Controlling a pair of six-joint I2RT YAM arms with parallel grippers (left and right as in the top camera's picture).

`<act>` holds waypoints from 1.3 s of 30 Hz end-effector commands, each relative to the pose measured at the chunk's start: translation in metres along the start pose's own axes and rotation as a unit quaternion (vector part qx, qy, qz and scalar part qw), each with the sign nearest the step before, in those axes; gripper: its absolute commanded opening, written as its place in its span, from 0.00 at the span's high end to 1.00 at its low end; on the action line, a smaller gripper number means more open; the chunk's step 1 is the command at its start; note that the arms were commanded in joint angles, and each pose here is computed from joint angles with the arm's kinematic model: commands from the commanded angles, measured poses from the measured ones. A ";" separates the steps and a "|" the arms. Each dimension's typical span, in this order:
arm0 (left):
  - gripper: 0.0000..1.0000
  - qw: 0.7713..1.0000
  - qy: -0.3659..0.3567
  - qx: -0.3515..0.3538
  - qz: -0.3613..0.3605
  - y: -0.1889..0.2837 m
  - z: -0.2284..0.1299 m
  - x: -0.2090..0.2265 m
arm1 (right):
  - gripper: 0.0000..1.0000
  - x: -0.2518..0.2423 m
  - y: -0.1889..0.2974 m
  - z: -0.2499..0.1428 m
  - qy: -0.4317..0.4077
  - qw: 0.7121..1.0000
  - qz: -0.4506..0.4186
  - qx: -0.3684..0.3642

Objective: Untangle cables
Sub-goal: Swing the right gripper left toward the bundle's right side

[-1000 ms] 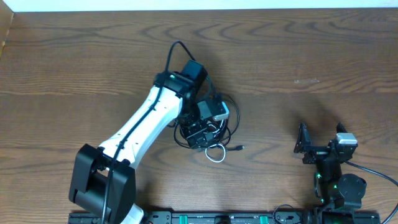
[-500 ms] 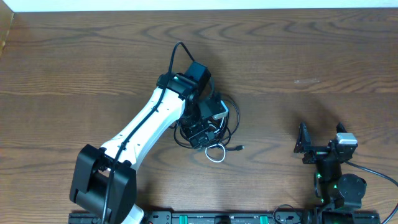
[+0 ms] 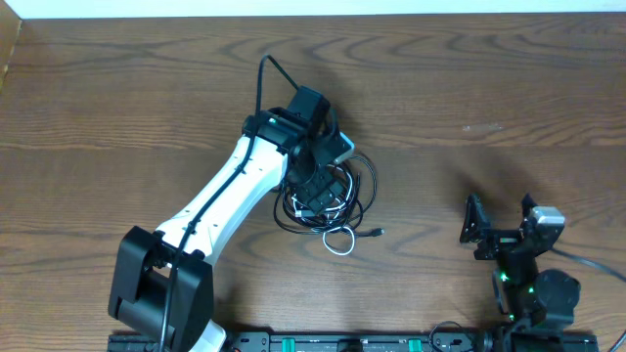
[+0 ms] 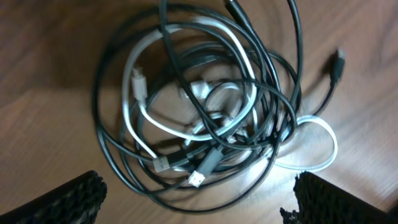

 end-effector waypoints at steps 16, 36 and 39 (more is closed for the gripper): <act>0.02 0.972 0.224 -0.060 0.036 0.014 -0.016 0.058 | 0.01 0.103 -0.050 0.081 -0.132 0.906 0.247 0.317; 0.02 0.970 0.234 -0.043 0.057 0.014 -0.021 0.062 | 0.23 0.151 -0.113 -0.087 -0.194 0.767 0.212 0.574; 0.02 0.969 0.234 -0.042 0.061 0.014 -0.022 0.062 | 0.23 0.156 -0.110 -0.102 -0.182 0.765 0.190 0.588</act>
Point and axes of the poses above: each gripper's point midway between its finger pads, its own y axis back along the fingers, its own x axis along the line the jaws close on, z = x × y, the point moved 6 cm from there along y, back along the fingers, and after that the axes turned 10 degrees about -y, right-handed, at the moved point
